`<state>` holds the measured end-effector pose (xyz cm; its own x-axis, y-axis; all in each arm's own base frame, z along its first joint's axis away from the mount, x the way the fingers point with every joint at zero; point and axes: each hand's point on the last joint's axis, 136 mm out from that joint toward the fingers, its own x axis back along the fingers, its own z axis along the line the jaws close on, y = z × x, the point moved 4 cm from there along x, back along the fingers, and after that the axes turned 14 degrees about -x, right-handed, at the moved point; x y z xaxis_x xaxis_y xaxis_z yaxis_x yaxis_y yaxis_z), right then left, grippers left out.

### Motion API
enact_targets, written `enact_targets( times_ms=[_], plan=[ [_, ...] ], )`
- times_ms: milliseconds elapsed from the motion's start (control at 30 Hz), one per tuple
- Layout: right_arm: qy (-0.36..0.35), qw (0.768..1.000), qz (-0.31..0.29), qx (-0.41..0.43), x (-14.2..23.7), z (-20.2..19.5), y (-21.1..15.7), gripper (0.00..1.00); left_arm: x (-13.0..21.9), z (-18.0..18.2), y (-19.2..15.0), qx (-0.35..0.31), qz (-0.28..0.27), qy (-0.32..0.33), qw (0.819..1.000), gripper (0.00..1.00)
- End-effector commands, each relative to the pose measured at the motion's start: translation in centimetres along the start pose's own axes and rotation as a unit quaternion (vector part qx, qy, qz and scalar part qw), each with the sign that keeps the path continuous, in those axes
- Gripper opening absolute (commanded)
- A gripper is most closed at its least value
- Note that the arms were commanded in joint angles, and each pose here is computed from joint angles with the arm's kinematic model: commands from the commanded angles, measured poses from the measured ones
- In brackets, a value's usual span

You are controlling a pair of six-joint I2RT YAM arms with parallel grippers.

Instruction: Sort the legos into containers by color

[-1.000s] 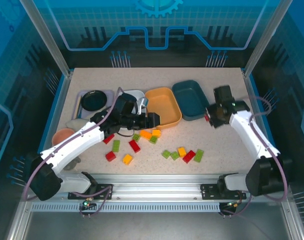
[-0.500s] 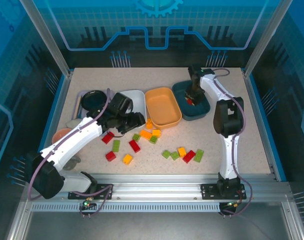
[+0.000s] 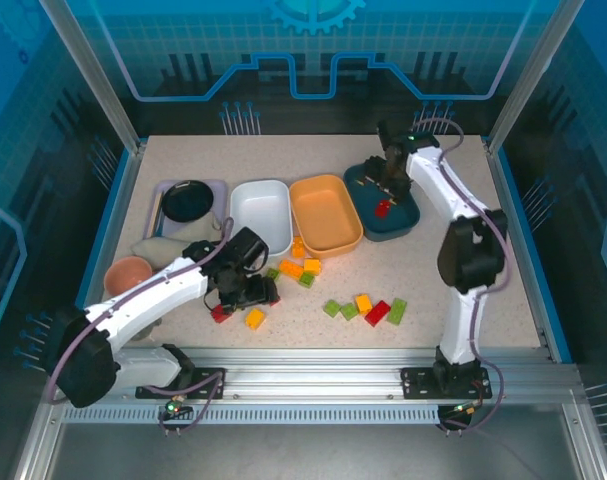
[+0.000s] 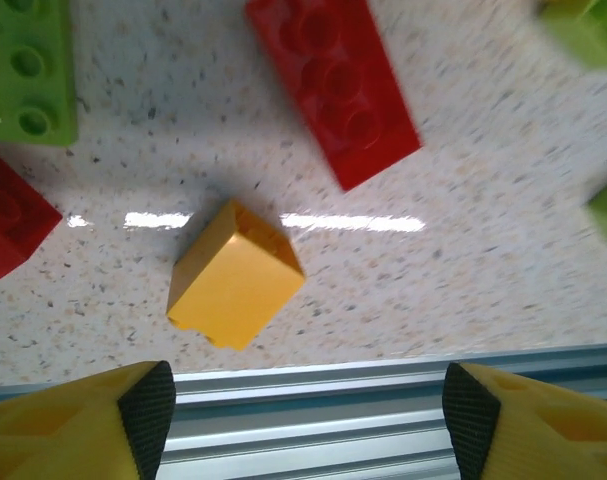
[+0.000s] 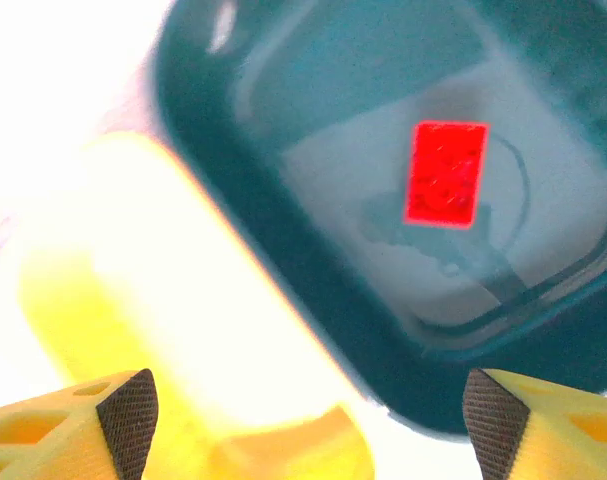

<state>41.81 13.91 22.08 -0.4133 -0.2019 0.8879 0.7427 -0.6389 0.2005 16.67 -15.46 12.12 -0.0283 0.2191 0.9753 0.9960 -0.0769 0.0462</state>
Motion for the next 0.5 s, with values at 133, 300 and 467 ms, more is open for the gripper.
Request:
enact_targets(
  times_ms=[133, 300, 467],
  plan=[
    [0.21, 0.96, 0.111, 0.148, 4.8, -0.7, -11.0, 0.86, -2.6, 1.0, -0.8, -0.059, 0.032, 0.051, 0.996, 0.75],
    [0.223, 0.94, 0.196, 0.169, 6.5, -5.8, -16.9, 0.86, -4.0, 1.4, -0.6, -0.077, 0.042, 0.071, 0.994, 0.74],
    [0.21, 0.936, 0.231, 0.163, 7.0, -9.4, -19.3, 0.84, -5.2, 1.6, -0.2, -0.093, 0.048, 0.083, 0.991, 0.72]
  ],
)
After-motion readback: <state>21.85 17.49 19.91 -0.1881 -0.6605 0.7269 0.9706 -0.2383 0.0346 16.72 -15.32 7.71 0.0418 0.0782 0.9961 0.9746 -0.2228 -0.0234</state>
